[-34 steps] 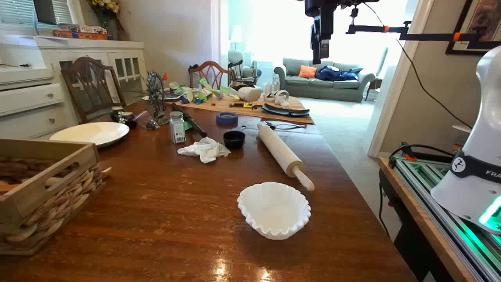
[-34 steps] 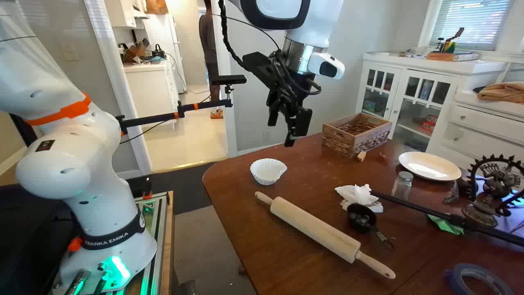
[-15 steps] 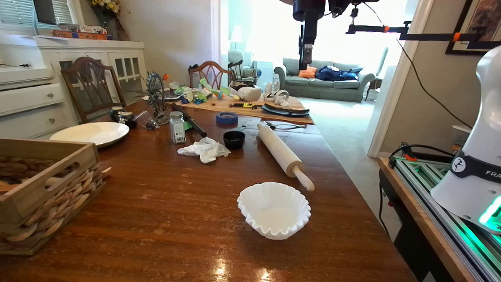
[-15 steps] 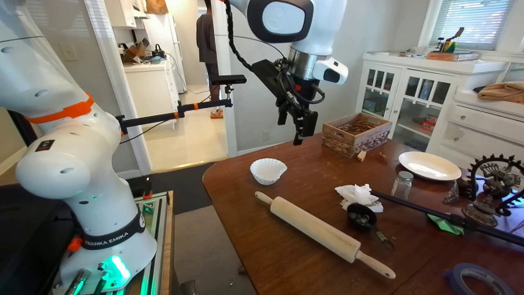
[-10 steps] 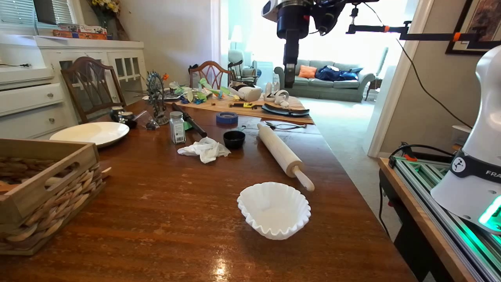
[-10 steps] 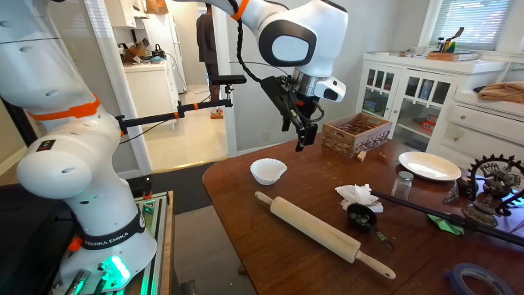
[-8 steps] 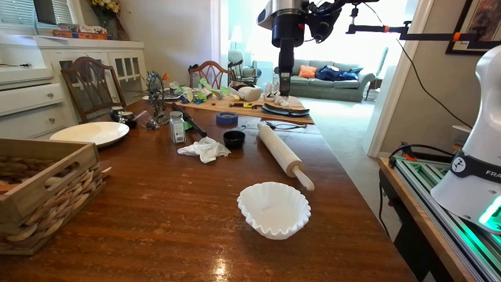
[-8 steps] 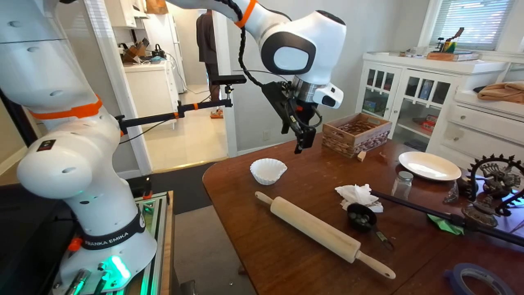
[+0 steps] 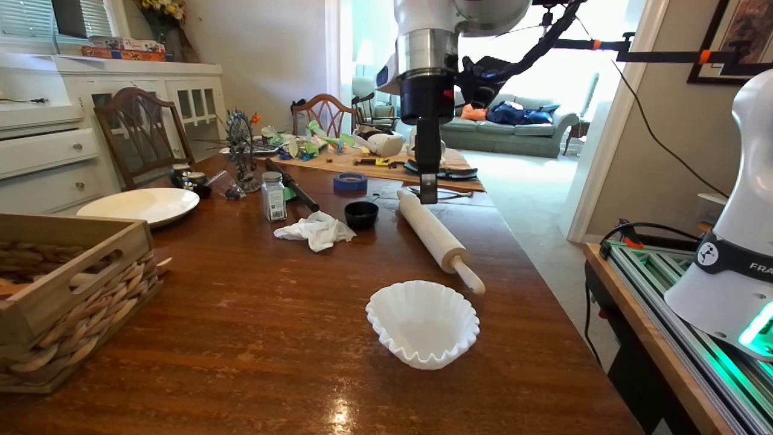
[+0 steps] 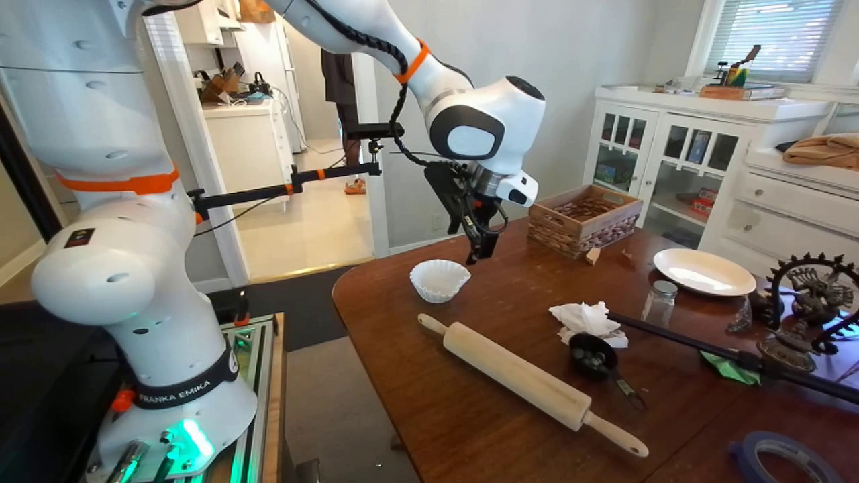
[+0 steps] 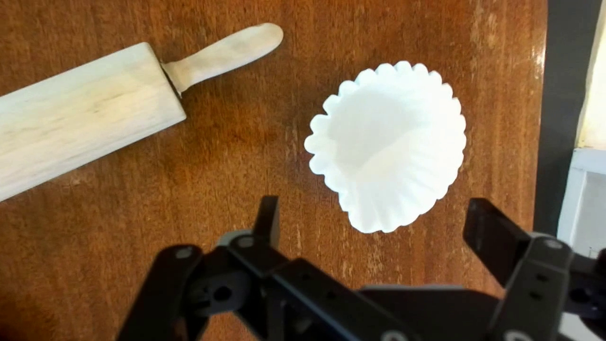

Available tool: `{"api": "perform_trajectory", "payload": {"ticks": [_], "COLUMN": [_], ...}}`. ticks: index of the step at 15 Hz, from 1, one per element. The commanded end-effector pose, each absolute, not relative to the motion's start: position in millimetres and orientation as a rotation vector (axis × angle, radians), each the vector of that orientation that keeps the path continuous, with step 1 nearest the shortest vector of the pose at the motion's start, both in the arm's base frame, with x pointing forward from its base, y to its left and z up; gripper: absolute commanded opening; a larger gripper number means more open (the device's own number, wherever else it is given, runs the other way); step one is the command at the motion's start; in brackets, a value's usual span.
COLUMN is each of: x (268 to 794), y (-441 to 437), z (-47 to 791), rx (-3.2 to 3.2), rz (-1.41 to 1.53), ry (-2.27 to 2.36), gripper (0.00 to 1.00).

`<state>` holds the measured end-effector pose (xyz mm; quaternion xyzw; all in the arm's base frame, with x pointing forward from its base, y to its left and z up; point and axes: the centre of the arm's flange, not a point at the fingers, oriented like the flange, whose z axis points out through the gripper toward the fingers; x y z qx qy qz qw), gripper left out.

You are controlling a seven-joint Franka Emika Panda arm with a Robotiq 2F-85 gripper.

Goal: Move the white object to the right

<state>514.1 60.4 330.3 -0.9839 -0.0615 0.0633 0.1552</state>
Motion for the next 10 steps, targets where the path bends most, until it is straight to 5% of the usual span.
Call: {"api": "perform_trajectory", "payload": {"ticks": [1, 10], "x": [515.3, 524.4], "y": [76.3, 71.1], "z": [300.8, 277.6], "rx": [-2.863, -2.911], "rz": [0.186, 0.094], "ry": [-0.151, -0.157], "gripper": [1.00, 1.00]}}
